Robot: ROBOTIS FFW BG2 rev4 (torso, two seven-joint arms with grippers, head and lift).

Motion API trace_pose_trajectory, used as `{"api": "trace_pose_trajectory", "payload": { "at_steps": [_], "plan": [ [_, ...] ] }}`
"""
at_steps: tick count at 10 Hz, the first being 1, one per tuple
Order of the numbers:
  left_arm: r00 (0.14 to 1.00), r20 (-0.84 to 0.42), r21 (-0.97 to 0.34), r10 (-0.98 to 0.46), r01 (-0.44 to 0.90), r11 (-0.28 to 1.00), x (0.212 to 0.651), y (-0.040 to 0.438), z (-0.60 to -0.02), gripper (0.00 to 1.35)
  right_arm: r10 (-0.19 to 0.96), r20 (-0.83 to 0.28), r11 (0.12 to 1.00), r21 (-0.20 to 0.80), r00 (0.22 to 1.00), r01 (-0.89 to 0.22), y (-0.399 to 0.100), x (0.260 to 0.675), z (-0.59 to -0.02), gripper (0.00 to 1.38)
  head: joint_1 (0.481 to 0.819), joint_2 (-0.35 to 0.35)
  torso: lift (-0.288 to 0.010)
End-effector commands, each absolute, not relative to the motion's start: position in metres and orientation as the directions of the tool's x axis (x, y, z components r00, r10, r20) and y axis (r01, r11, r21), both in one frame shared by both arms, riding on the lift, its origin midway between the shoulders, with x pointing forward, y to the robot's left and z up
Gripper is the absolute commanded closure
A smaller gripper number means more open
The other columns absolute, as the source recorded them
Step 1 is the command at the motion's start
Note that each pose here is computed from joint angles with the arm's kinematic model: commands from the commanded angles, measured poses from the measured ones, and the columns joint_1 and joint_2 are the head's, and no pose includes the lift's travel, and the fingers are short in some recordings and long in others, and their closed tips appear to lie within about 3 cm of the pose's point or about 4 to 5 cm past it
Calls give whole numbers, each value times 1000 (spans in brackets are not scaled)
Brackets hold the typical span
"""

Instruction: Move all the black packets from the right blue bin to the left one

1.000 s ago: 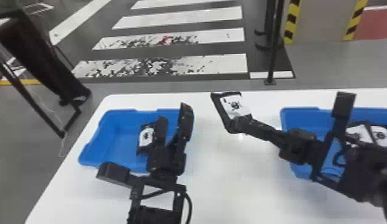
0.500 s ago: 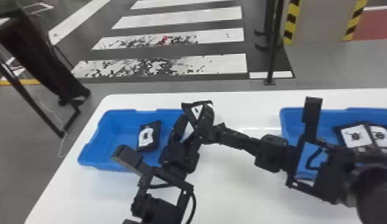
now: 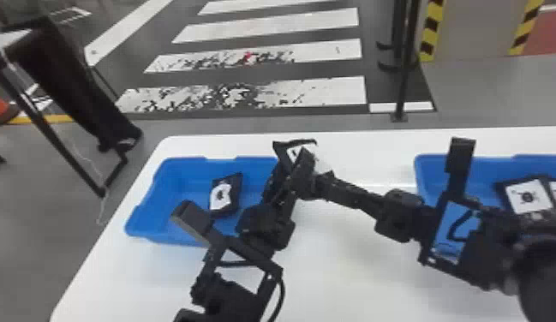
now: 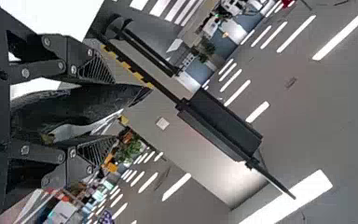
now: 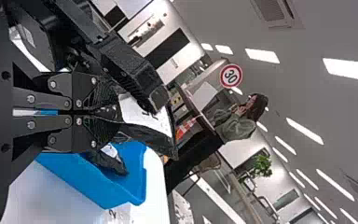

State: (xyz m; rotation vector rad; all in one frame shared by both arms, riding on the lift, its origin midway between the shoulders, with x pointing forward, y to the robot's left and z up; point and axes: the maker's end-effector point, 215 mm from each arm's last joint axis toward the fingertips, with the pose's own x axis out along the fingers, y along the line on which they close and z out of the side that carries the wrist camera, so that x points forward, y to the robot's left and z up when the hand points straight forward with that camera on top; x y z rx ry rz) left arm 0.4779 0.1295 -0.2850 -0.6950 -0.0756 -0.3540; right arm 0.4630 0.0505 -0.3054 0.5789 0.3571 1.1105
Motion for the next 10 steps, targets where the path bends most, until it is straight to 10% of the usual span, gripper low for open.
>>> {"api": "trace_pose_trajectory", "payload": {
  "at_steps": [1,5,7,10],
  "plan": [
    [918,174,-606,-356,385,696,476,114,-281,1213,899,9,353,577,438,-736,44,483,-306,1121,695,216,-168],
    [896,216,-609,-389,435,664,477,106,-266,1213,893,-24,383,568,450,-728,44,497,-321,1065,695,167,-168],
    [912,237,-575,-335,409,709,485,135,-257,1213,887,-21,398,540,461,-741,41,501,-320,211,695,174,-168],
    [959,245,-440,-140,239,866,509,239,-262,1213,876,-10,395,589,482,-705,29,501,-333,85,695,221,-168]
  ]
}}
